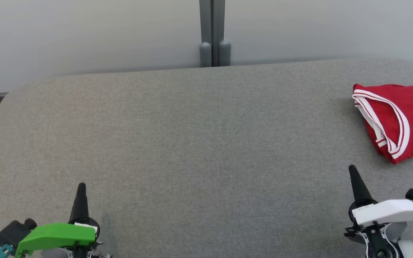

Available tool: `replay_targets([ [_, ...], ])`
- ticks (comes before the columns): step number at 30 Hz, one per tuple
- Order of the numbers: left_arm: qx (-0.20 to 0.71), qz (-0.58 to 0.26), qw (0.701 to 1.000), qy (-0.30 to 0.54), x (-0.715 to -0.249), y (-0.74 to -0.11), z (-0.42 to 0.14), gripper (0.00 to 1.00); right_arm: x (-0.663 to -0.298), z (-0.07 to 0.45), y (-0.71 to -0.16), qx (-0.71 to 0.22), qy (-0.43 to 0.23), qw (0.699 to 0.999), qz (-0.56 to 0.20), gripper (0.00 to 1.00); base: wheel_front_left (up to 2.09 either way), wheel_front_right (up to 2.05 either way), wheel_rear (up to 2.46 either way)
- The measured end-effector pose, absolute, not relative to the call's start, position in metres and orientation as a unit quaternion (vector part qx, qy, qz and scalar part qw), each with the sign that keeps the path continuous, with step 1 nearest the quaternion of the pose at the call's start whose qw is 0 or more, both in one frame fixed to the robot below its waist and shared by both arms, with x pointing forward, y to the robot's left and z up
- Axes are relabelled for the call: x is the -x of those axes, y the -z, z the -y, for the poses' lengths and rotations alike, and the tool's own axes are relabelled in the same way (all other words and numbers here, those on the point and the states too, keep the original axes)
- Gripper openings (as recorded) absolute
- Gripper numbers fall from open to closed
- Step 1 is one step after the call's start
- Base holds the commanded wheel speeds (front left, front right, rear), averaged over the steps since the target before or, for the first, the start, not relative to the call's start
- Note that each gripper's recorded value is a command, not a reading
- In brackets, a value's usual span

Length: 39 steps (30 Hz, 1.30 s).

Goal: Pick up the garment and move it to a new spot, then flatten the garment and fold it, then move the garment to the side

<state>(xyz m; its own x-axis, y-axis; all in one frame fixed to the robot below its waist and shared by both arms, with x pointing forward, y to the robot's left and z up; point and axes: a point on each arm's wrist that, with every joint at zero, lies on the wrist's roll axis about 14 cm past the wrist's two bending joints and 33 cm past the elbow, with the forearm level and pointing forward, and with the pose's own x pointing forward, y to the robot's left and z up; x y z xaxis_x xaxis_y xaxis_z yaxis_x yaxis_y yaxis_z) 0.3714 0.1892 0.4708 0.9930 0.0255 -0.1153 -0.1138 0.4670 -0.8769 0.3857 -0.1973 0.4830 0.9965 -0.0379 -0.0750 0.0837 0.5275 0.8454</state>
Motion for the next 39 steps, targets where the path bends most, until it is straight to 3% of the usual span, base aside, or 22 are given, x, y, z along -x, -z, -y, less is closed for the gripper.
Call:
replay_targets([
  [20, 0.609, -0.026, 0.792, -0.030, -0.381, -0.487, -0.194, 0.00, -0.388, 0.198, -0.491, -0.594, 0.026, 0.804, -0.017, 0.00, 0.00, 0.00, 0.00],
  [39, 0.661, -0.016, 0.750, -0.020, -0.384, -0.497, -0.197, 0.00, -0.390, 0.199, -0.499, -0.653, 0.015, 0.757, -0.010, 0.00, 0.00, 0.00, 0.00],
])
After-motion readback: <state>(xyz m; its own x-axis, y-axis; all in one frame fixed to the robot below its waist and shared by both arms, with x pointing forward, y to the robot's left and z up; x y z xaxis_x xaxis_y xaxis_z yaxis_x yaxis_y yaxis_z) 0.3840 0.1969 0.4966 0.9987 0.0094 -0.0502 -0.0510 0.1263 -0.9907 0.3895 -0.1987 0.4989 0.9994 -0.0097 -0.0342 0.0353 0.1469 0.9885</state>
